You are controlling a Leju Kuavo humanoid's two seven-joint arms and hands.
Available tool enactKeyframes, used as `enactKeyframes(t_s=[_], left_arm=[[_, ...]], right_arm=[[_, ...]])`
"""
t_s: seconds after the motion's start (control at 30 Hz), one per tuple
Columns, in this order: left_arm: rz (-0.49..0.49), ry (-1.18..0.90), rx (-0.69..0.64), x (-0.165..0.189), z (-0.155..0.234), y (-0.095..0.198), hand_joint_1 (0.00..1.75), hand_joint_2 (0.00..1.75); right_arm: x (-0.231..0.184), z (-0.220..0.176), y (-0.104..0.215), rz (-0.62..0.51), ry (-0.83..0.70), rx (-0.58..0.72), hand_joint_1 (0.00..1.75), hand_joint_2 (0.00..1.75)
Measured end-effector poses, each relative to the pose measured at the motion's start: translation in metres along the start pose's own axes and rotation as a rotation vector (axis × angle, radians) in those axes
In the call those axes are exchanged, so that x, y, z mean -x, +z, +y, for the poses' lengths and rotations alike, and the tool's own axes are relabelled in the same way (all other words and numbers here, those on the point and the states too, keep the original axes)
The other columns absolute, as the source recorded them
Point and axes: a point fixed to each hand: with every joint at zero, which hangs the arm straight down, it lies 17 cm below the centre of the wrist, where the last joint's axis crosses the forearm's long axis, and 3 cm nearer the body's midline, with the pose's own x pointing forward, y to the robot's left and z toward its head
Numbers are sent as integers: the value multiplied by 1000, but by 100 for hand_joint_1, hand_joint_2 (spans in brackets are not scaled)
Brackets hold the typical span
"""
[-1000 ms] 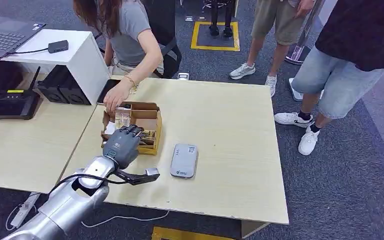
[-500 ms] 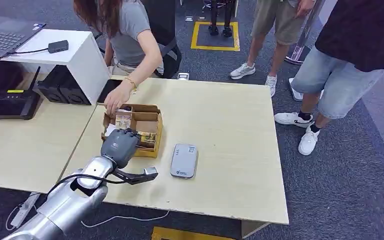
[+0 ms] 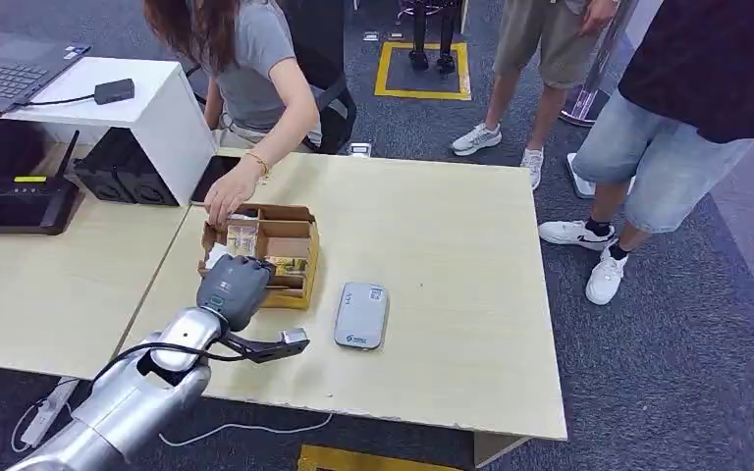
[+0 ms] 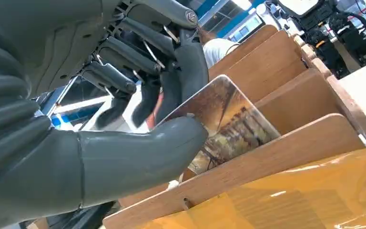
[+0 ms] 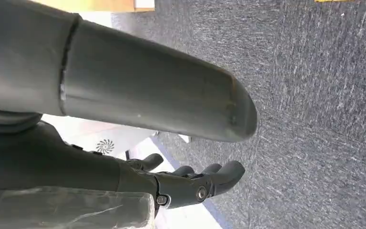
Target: Pass the card to the sensor for recognition and then transmit it.
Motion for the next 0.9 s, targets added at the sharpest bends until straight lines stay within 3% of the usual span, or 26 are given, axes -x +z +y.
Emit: enactKeyframes(t_s=[0.27, 0.43, 0.7, 0.9], left_arm=[[-1, -2, -10, 0, 3, 0, 175, 175], [-8, 20, -65, 1, 33, -5, 175, 175], [-1, 46, -202, 20, 113, -24, 175, 175], [-5, 55, -227, 25, 133, -28, 175, 175]], right_arm=[[0, 0, 0, 0, 1, 0, 0, 0], [-1, 0, 0, -8, 2, 0, 0, 0], [-1, 0, 0, -8, 7, 1, 0, 0], [-1, 2, 1, -9, 9, -4, 0, 0]])
